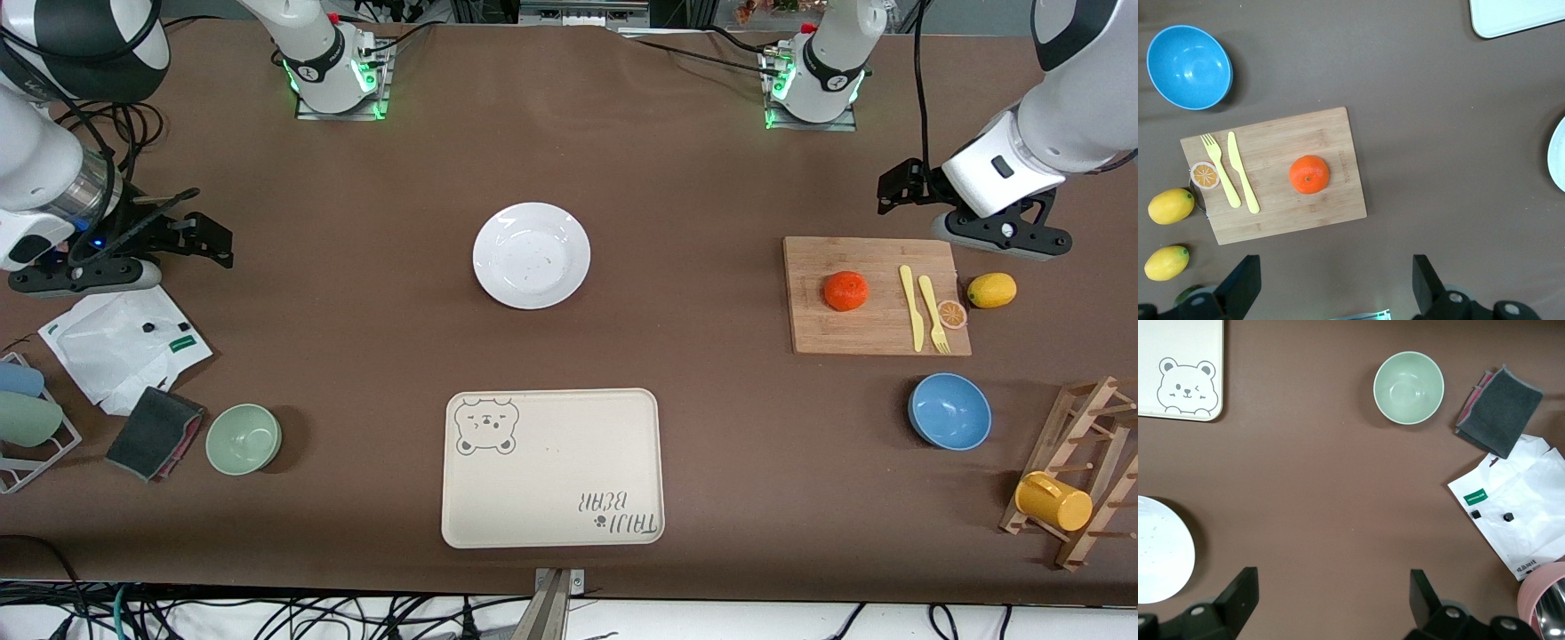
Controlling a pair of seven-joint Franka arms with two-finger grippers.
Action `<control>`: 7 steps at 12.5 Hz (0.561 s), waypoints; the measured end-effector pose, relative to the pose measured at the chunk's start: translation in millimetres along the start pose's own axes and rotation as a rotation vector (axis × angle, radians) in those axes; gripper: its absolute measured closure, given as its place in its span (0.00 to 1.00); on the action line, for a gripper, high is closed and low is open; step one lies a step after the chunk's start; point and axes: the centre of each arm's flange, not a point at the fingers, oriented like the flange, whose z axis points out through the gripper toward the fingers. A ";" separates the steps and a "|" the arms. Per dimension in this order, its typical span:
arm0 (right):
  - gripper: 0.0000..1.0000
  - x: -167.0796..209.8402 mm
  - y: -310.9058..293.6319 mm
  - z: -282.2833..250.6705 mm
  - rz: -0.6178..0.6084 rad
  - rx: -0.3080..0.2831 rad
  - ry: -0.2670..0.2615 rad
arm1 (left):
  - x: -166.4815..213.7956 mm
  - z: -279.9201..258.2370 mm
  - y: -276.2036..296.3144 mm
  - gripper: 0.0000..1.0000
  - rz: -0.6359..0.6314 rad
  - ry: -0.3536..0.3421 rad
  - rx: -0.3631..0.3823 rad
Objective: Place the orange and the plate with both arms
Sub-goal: 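Lower the left gripper onto the orange and close it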
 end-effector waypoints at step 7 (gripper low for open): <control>0.00 0.1 0.0 0.2 0.000 0.000 0.000 | 7.6 72.9 -20.0 0.00 -0.020 -0.012 0.043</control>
